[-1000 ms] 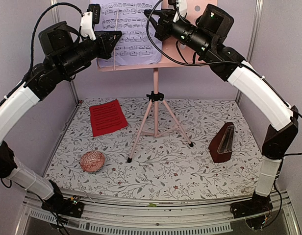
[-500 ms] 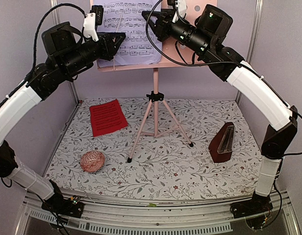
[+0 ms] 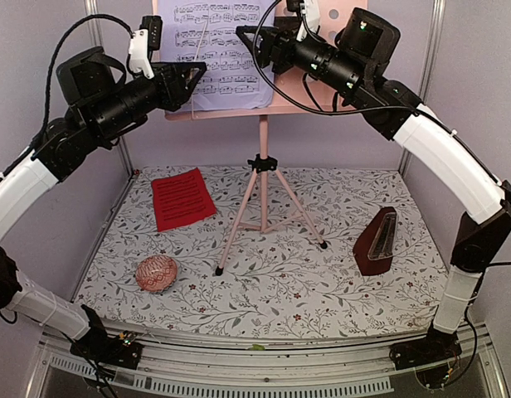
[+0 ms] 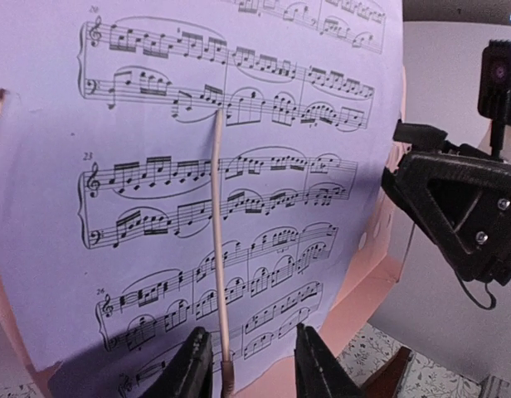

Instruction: Set up the instrument practice props

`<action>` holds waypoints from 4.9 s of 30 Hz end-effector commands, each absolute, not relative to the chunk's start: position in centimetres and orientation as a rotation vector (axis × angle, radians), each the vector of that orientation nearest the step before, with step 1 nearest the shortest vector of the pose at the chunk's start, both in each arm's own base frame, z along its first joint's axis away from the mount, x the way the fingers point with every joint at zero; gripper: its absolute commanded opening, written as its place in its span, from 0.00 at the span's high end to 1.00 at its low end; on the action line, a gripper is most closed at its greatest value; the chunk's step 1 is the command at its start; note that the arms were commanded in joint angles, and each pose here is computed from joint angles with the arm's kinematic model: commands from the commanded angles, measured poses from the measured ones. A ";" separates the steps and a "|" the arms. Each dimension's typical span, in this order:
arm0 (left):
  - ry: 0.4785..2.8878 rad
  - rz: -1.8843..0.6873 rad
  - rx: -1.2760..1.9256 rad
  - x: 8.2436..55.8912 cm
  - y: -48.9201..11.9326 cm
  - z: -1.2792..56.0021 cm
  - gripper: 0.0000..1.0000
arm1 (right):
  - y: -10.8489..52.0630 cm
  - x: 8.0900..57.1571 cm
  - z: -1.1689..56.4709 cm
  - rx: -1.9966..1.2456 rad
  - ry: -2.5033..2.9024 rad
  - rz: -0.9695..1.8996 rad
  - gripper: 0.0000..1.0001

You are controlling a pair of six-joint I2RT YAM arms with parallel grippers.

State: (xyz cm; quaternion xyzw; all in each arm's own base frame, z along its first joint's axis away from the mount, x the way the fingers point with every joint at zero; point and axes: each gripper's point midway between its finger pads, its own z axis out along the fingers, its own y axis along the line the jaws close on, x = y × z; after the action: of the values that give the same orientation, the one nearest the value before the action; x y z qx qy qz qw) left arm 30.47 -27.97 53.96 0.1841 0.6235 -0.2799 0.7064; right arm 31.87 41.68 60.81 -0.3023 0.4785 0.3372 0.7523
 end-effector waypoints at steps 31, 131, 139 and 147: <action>1.849 -0.511 -0.336 34.6 -8.2 33.9 0.48 | 33.6 25.2 48.8 -0.570 1.306 0.902 0.05; 1.827 -0.617 0.454 27.2 -16.8 40.4 1.00 | 39.0 23.9 32.8 -0.642 1.377 1.457 0.02; 1.733 -0.846 0.561 23.9 -19.3 43.4 1.00 | 41.8 24.1 31.3 -0.620 1.346 1.541 0.04; 1.632 -0.999 0.619 22.0 -20.9 45.5 1.00 | 44.8 23.8 31.7 -0.635 1.321 1.603 0.06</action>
State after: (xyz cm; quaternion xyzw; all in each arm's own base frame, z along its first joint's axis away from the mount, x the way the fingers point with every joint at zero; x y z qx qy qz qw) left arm 24.06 -19.67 42.61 0.2339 0.7306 -0.3654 0.5273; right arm 24.60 43.67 28.93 -0.2544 0.5785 0.6258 0.4571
